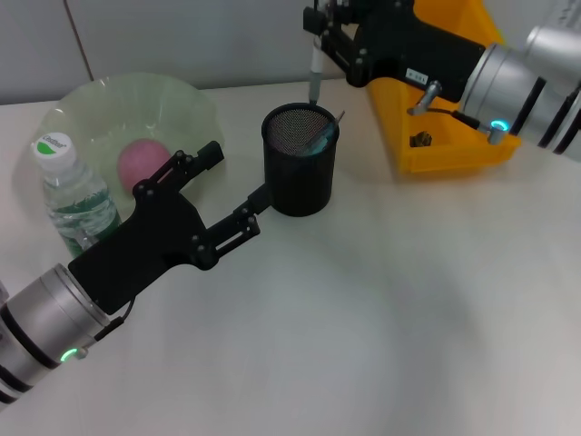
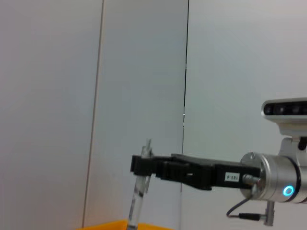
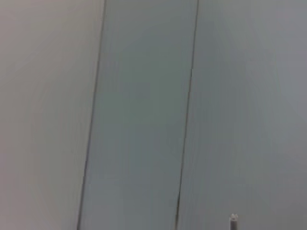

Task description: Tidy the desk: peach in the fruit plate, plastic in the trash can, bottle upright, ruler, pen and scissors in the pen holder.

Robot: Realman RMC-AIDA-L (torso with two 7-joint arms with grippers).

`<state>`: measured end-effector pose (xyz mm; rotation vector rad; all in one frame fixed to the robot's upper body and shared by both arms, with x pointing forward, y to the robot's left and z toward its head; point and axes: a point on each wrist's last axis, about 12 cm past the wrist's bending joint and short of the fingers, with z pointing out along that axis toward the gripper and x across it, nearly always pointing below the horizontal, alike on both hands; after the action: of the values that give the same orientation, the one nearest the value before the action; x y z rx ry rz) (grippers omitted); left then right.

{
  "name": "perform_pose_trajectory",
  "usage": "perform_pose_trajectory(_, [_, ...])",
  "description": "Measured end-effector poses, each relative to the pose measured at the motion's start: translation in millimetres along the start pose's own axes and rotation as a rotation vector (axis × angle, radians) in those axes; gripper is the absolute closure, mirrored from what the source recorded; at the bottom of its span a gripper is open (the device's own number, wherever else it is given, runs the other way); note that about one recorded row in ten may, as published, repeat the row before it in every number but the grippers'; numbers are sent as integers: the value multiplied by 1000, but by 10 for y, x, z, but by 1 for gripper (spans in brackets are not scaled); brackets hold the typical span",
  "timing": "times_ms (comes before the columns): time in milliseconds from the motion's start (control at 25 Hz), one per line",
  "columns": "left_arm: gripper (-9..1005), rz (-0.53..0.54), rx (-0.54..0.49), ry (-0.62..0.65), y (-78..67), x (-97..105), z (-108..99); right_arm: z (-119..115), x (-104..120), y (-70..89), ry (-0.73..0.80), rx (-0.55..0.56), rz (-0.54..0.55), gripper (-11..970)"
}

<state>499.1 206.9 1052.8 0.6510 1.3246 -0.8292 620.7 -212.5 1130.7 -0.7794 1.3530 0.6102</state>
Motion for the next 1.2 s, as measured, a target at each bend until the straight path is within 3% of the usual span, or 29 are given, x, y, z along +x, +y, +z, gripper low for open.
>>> perform_pose_trajectory(920, [186,-10,6,0,-33,17,-34,82,182,116,46,0,13,713])
perform_pose_trajectory(1200, [186,-12,6,-5,-35,14,-46,13,91,69,9,-10,85,561])
